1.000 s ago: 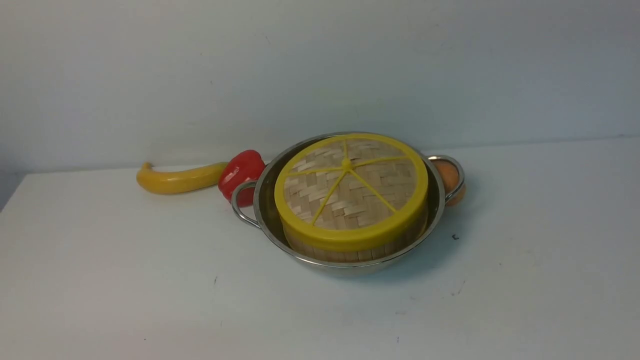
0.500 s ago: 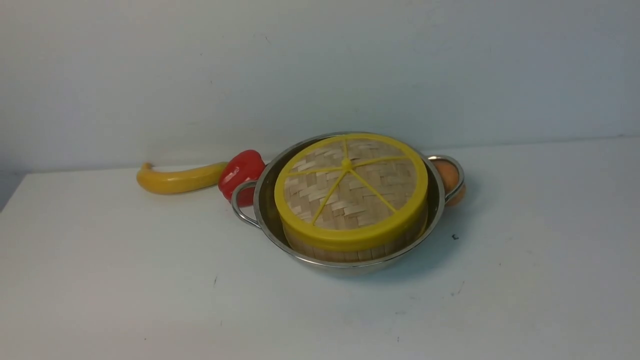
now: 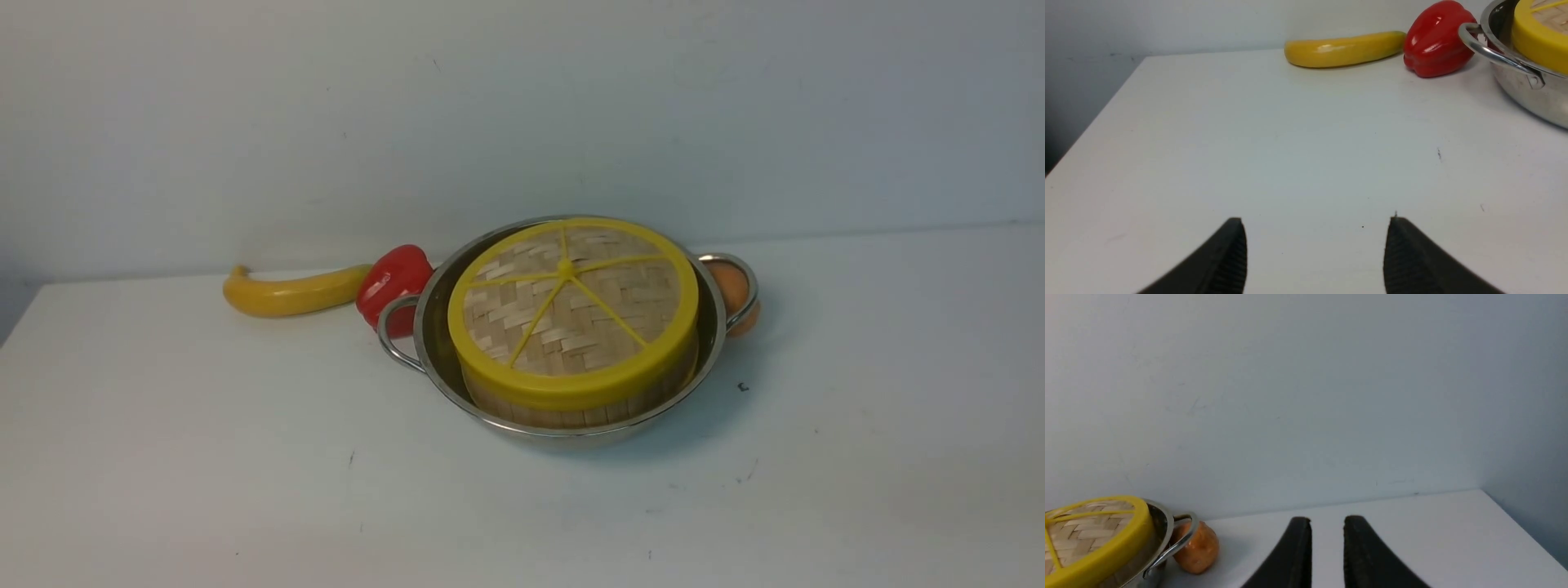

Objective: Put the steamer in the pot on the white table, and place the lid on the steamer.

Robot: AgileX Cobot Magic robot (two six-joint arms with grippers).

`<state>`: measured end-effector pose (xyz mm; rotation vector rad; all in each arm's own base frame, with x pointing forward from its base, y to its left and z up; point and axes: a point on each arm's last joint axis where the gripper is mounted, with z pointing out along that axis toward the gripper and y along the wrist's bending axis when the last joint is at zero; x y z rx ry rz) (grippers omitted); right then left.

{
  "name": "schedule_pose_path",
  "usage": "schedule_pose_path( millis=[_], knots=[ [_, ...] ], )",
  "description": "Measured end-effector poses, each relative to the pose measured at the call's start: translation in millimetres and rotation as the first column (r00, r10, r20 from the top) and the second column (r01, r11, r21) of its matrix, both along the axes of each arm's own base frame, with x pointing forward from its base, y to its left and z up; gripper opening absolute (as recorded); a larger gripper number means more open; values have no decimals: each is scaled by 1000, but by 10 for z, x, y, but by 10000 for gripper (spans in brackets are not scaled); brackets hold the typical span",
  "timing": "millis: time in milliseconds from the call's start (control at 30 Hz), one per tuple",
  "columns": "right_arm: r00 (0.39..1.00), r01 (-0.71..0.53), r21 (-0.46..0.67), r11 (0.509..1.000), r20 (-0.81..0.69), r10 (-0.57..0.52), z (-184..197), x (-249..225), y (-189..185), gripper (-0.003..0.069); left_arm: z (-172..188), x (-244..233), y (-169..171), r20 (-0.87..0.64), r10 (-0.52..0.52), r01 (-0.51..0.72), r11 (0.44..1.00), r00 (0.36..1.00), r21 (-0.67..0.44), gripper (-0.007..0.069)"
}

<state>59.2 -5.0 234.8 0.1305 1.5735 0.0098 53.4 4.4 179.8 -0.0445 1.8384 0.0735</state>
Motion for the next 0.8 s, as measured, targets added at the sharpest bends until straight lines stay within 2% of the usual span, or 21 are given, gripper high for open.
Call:
schedule_pose_path(
  millis=[367,800],
  knots=[
    [992,-7,-2,1000,-124,7,-362,-29,1,172,0,0,0,0,0,0,1000,1000,0,419],
    [982,-7,14,1000,-189,10,-454,-46,0,204,0,0,0,0,0,0,1000,1000,0,419]
  ],
)
